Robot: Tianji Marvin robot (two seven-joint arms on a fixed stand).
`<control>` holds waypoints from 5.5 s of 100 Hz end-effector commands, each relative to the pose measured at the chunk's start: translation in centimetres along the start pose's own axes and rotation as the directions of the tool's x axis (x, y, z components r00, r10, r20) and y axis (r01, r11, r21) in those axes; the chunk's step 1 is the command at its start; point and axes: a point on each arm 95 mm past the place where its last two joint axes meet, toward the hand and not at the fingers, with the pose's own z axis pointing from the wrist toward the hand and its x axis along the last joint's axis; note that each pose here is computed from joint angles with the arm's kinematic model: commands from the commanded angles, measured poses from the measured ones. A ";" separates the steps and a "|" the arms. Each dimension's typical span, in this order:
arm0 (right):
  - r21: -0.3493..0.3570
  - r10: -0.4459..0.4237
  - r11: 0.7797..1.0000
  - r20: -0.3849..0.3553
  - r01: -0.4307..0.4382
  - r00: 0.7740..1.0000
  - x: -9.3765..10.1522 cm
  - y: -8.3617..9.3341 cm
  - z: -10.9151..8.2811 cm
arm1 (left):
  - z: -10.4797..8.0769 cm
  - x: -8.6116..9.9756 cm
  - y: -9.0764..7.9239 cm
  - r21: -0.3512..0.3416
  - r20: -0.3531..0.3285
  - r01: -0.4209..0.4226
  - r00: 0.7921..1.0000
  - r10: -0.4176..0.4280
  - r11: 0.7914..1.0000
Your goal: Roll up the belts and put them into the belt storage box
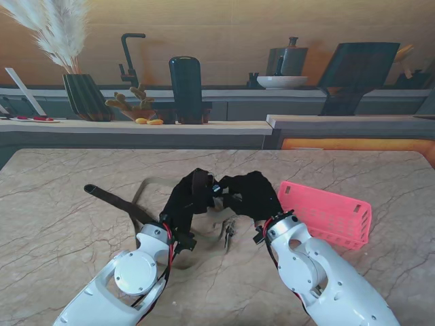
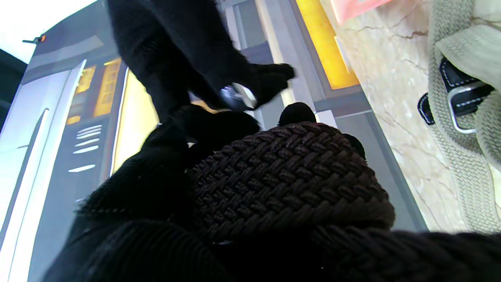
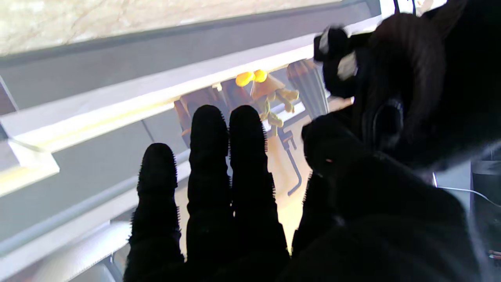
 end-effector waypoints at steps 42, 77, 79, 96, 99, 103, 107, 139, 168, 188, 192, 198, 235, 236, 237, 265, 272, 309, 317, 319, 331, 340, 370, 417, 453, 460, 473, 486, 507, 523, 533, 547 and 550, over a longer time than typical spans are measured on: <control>-0.094 -0.049 0.995 -0.058 0.043 0.997 -0.4 3.2 -1.0 | -0.3 -1.9 0.0 -0.067 -0.025 -0.183 0.983 0.181 0.981; 0.033 0.027 0.999 -0.075 -0.025 0.997 0.0 1.8 -0.1 | 0.0 -2.2 0.0 -0.073 -0.091 -0.312 0.948 0.305 0.947; 0.034 0.038 0.999 -0.075 -0.036 0.996 0.1 1.7 0.0 | 0.0 -2.2 0.0 -0.074 -0.092 -0.315 0.947 0.308 0.946; 0.047 0.093 0.995 -0.067 -0.090 0.993 0.8 1.0 1.0 | 0.1 -2.3 0.0 -0.082 -0.112 -0.359 0.930 0.349 0.930; 0.047 0.099 0.994 -0.062 -0.096 0.993 0.9 0.9 1.1 | 0.1 -2.3 0.0 -0.083 -0.117 -0.368 0.926 0.358 0.926; 0.045 0.111 0.993 -0.056 -0.108 0.992 1.0 0.7 1.3 | 0.1 -2.3 0.0 -0.084 -0.123 -0.380 0.921 0.369 0.921; 0.053 0.125 0.991 -0.049 -0.122 0.991 1.1 0.6 1.4 | 0.1 -2.4 0.0 -0.085 -0.128 -0.391 0.916 0.380 0.916; 0.105 0.194 0.976 -0.017 -0.191 0.981 1.9 -0.7 2.2 | 0.2 -2.5 -0.1 -0.090 -0.151 -0.454 0.886 0.438 0.886; 0.106 0.142 0.984 0.026 -0.144 0.990 1.9 -1.0 2.0 | 0.3 -2.7 -0.4 -0.083 -0.158 -0.497 0.863 0.481 0.864; 0.085 0.116 0.989 0.064 -0.121 0.991 2.0 -1.1 1.6 | 0.4 -2.8 -1.0 -0.055 -0.171 -0.568 0.816 0.553 0.821; 0.083 0.113 0.989 0.071 -0.119 0.991 2.0 -1.2 1.5 | 0.5 -2.8 -1.1 -0.049 -0.174 -0.582 0.805 0.567 0.811; 0.084 0.110 0.990 0.079 -0.117 0.991 2.1 -1.3 1.5 | 0.5 -2.8 -1.2 -0.042 -0.180 -0.603 0.789 0.588 0.797; 0.095 0.188 0.976 0.098 -0.198 0.977 2.7 -2.1 2.0 | 0.7 -3.0 -1.4 -0.046 -0.202 -0.671 0.732 0.651 0.740; 0.095 0.187 0.976 0.097 -0.197 0.977 2.7 -2.1 2.1 | 0.7 -3.0 -1.4 -0.046 -0.202 -0.672 0.731 0.652 0.739; 0.096 0.187 0.976 0.097 -0.196 0.978 2.7 -2.1 2.1 | 0.7 -3.0 -1.4 -0.046 -0.202 -0.672 0.731 0.652 0.739; 0.082 0.226 0.968 0.116 -0.236 0.967 3.1 -2.0 2.0 | 0.8 -3.1 -1.5 -0.044 -0.197 -0.683 0.722 0.664 0.729; 0.080 0.225 0.969 0.113 -0.235 0.968 3.1 -1.9 1.9 | 0.9 -3.1 -1.5 -0.044 -0.195 -0.682 0.722 0.663 0.730; 0.023 0.121 0.992 0.024 -0.122 0.992 1.5 -0.5 0.6 | 0.9 -3.2 -1.8 -0.059 -0.177 -0.670 0.736 0.653 0.740; 0.016 0.049 0.999 -0.022 -0.049 0.999 0.9 0.0 0.1 | 0.9 -3.2 -1.8 -0.058 -0.175 -0.672 0.735 0.655 0.738; 0.015 0.031 0.999 -0.035 -0.030 0.999 0.7 0.1 0.0 | 0.9 -3.2 -1.9 -0.058 -0.175 -0.672 0.735 0.656 0.738; -0.008 -0.057 0.998 -0.099 0.056 0.993 -0.1 0.4 -0.6 | 0.9 -3.1 -1.9 -0.055 -0.174 -0.672 0.735 0.655 0.739; -0.020 -0.080 0.997 -0.115 0.078 0.990 -0.4 0.3 -0.7 | 0.9 -3.1 -1.9 -0.053 -0.175 -0.674 0.733 0.657 0.737; -0.004 -0.075 0.997 -0.133 0.075 0.988 -0.3 -0.6 0.3 | 0.9 -3.2 -1.9 -0.057 -0.178 -0.673 0.734 0.656 0.738; 0.018 -0.051 0.998 -0.125 0.054 0.991 -0.2 -1.2 1.6 | 0.9 -3.2 -1.9 -0.059 -0.179 -0.670 0.736 0.653 0.740; 0.055 0.008 0.998 -0.124 -0.002 0.992 0.2 -2.4 2.7 | 0.8 -3.2 -2.0 -0.055 -0.178 -0.670 0.736 0.653 0.741; 0.060 0.015 0.998 -0.121 -0.008 0.993 0.2 -2.5 2.8 | 0.8 -3.2 -2.0 -0.054 -0.178 -0.668 0.738 0.651 0.742; 0.057 0.039 0.998 -0.109 -0.033 0.993 0.2 -2.9 3.1 | 0.8 -3.2 -2.0 -0.052 -0.177 -0.665 0.741 0.648 0.745; 0.036 0.074 0.997 -0.095 -0.071 0.993 0.3 -3.1 3.4 | 0.8 -3.2 -1.9 -0.052 -0.177 -0.660 0.744 0.644 0.749; 0.016 0.120 0.993 -0.066 -0.119 0.991 0.3 -2.5 3.2 | 0.6 -3.0 -1.9 -0.034 -0.151 -0.600 0.794 0.589 0.799; -0.003 0.141 0.990 -0.039 -0.141 0.989 0.3 -1.3 2.8 | 0.4 -2.9 -1.9 -0.020 -0.136 -0.534 0.839 0.527 0.845; -0.009 0.167 0.986 -0.016 -0.167 0.986 0.3 -0.5 2.7 | 0.3 -3.0 -2.1 -0.020 -0.149 -0.537 0.835 0.529 0.843; -0.003 0.215 0.977 0.014 -0.215 0.977 0.1 0.7 2.5 | 0.1 -3.0 -2.2 -0.041 -0.159 -0.529 0.841 0.517 0.848; 0.004 0.226 0.974 0.019 -0.226 0.974 0.1 1.0 2.5 | 0.1 -3.0 -2.2 -0.046 -0.157 -0.521 0.846 0.509 0.852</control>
